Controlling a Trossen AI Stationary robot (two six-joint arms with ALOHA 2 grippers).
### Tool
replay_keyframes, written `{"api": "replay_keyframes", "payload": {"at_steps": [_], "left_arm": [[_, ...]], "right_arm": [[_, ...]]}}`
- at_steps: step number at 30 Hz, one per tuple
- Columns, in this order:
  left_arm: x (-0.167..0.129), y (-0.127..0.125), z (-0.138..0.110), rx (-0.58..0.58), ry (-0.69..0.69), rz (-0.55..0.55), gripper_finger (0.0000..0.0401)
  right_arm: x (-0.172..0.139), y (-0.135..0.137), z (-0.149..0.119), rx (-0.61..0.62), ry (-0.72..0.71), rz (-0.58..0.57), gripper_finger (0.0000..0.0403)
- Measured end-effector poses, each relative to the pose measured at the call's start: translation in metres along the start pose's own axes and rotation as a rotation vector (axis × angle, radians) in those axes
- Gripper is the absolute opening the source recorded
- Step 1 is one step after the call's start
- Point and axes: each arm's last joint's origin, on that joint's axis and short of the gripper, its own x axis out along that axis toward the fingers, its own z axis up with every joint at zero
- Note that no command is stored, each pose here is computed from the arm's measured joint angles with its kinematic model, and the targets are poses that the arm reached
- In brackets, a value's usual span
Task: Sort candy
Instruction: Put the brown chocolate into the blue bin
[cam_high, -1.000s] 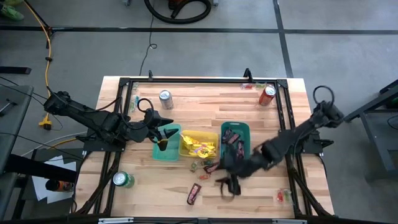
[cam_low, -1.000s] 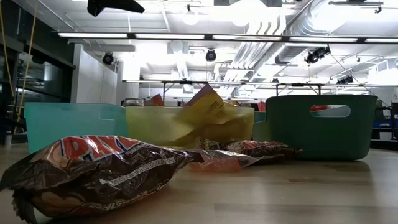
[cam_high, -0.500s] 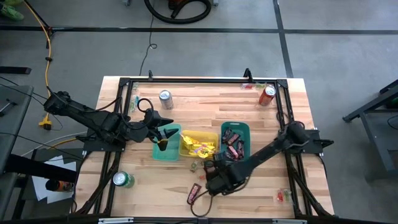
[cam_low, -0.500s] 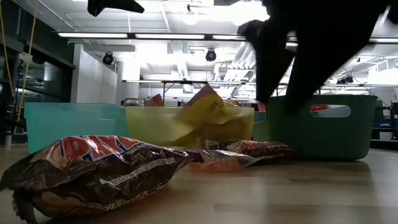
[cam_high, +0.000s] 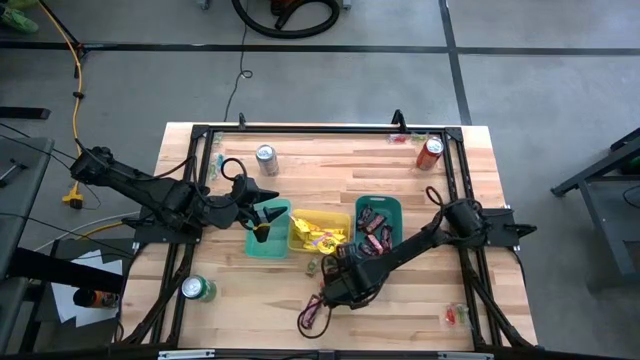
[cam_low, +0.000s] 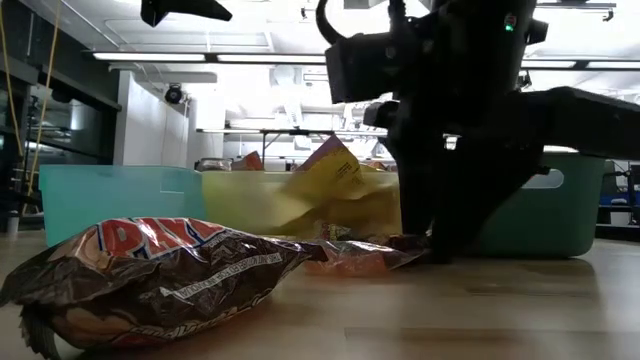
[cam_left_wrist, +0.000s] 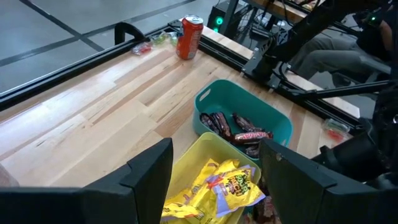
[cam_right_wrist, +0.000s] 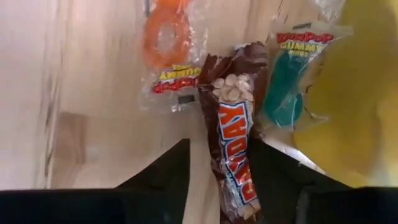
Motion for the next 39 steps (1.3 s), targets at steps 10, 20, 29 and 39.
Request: {"api": "replay_keyframes", "payload": {"at_steps": [10,20,29,39], "left_arm": [[-0.006,0.003,0.004,0.026,-0.015,-0.015,0.0225],[-0.021,0.011,0.014,0.047,-0.062,-0.036,0.0225],[-0.021,0.011,0.014,0.066,-0.059,-0.039,0.0225],[-0.021,0.010,0.013,0.076,-0.035,-0.076,0.0225]], "right_arm": [[-0.070,0.001,-0.001,0.127,-0.116,0.081,0.0016],[-0.132,-0.040,-0.093,0.625,-0.186,-0.167,0.0003],[-0.119,-0.078,-0.155,1.310,-0.395,0.018,0.0013],[-0.108,-0.105,-0.157,1.420,-0.275,0.117,0.0161]]}}
